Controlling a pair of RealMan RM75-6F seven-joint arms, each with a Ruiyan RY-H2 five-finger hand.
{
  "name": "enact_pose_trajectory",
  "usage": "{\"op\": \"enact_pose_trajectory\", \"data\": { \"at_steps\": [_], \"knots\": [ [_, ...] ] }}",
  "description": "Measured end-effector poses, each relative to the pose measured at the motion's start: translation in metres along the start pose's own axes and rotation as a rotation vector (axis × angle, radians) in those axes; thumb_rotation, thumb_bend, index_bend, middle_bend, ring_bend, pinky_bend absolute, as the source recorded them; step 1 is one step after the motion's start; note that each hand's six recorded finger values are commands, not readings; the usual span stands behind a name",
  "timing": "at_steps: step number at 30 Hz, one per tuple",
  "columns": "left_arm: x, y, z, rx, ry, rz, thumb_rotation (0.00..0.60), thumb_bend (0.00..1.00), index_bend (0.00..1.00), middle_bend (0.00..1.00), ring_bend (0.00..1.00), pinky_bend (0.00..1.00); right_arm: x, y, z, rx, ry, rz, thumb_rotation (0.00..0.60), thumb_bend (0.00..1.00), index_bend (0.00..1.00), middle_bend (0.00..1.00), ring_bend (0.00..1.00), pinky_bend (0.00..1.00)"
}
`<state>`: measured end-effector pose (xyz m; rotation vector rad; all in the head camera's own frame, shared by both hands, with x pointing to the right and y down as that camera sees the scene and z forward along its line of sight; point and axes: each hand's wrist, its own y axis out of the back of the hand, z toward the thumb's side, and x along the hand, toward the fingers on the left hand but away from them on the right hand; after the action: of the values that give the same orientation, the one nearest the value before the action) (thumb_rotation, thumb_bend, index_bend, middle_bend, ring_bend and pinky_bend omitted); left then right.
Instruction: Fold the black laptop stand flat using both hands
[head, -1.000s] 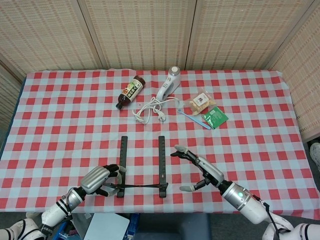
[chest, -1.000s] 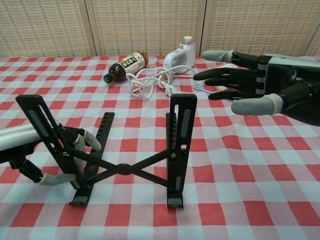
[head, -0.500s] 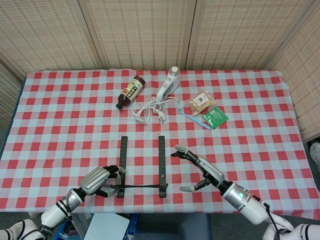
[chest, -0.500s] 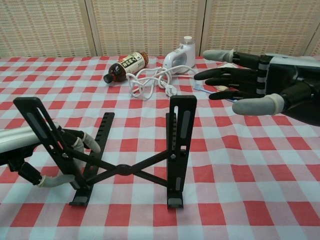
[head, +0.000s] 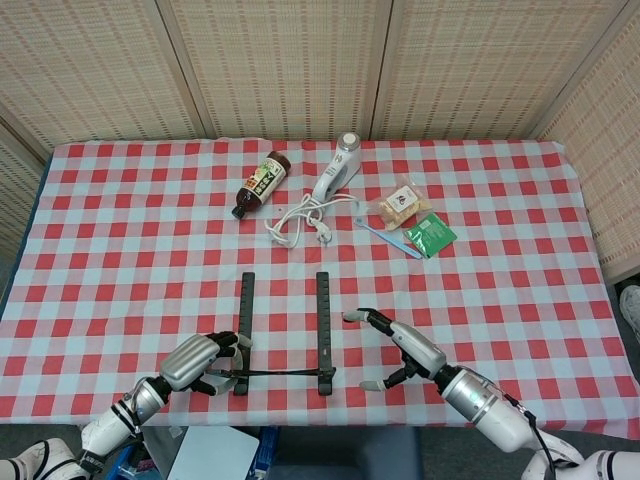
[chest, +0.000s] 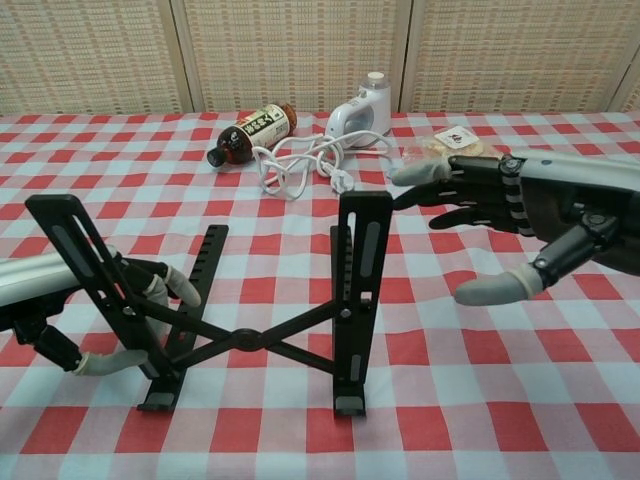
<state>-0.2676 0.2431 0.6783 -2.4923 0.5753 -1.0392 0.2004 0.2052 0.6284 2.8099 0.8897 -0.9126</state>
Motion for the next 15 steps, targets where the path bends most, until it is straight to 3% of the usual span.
{"op": "enact_pose_trajectory", "data": {
  "at_steps": [9, 15],
  "knots": [
    [0.000, 0.001, 0.001, -0.002, -0.001, 0.001, 0.600, 0.35, 0.50, 0.24, 0.20, 0.32, -0.023, -0.020, -0.014, 0.158, -0.144, -0.017, 0.600, 0.09, 0.34, 0.27, 0.07, 0.07],
    [-0.001, 0.001, 0.001, -0.004, 0.002, 0.001, 0.600, 0.35, 0.50, 0.24, 0.20, 0.32, -0.042, -0.041, -0.010, 0.189, -0.171, -0.005, 0.600, 0.10, 0.38, 0.28, 0.08, 0.07]
  ]
}}
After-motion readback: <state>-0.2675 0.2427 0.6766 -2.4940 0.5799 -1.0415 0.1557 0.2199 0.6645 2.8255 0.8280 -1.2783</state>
